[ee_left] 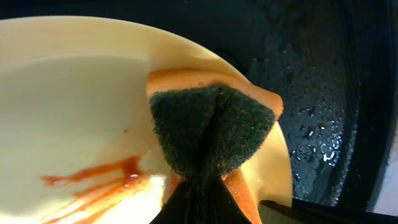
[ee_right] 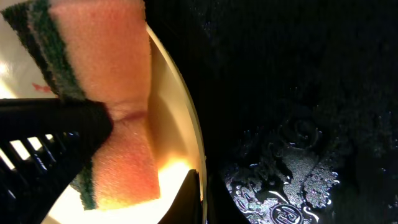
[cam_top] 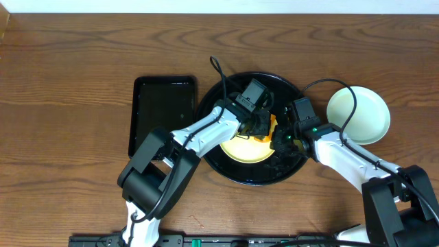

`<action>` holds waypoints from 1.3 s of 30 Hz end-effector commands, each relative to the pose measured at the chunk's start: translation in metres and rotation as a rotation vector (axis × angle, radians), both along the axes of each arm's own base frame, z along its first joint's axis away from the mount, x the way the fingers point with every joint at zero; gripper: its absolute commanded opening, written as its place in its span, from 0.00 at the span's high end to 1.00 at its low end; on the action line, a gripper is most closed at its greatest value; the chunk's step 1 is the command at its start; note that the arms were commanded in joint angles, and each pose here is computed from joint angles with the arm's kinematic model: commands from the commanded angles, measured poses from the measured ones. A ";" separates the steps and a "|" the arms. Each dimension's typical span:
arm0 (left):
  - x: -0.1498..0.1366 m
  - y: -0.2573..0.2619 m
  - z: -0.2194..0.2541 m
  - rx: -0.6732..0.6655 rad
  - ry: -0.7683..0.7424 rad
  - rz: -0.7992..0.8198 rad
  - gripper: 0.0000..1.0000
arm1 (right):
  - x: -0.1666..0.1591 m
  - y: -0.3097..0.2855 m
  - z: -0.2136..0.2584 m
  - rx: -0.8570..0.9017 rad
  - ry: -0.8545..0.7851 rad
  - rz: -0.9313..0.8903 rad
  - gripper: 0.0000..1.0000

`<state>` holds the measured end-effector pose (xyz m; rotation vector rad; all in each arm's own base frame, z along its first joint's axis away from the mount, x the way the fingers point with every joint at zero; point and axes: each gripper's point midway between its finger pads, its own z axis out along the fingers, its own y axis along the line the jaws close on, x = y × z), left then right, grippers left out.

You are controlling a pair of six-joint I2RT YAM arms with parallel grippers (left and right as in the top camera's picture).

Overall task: Clean dirty plates on tray and stack at the side
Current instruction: 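Wipe the sponge across the yellow plate's sauce while right gripper holds rim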

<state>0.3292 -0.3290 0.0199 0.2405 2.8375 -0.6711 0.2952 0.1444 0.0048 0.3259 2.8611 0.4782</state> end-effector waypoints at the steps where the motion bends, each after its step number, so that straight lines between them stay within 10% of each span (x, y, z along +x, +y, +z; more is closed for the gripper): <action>1: -0.013 -0.005 -0.013 -0.013 0.042 -0.065 0.92 | -0.004 0.002 -0.003 0.001 0.015 0.012 0.99; 27: 0.000 0.145 -0.036 0.498 0.091 0.069 0.93 | -0.009 -0.008 -0.007 -0.042 0.047 -0.024 0.99; 39: 0.047 0.170 0.007 0.654 -0.174 0.106 0.92 | -0.009 -0.008 -0.007 -0.041 0.048 -0.024 0.99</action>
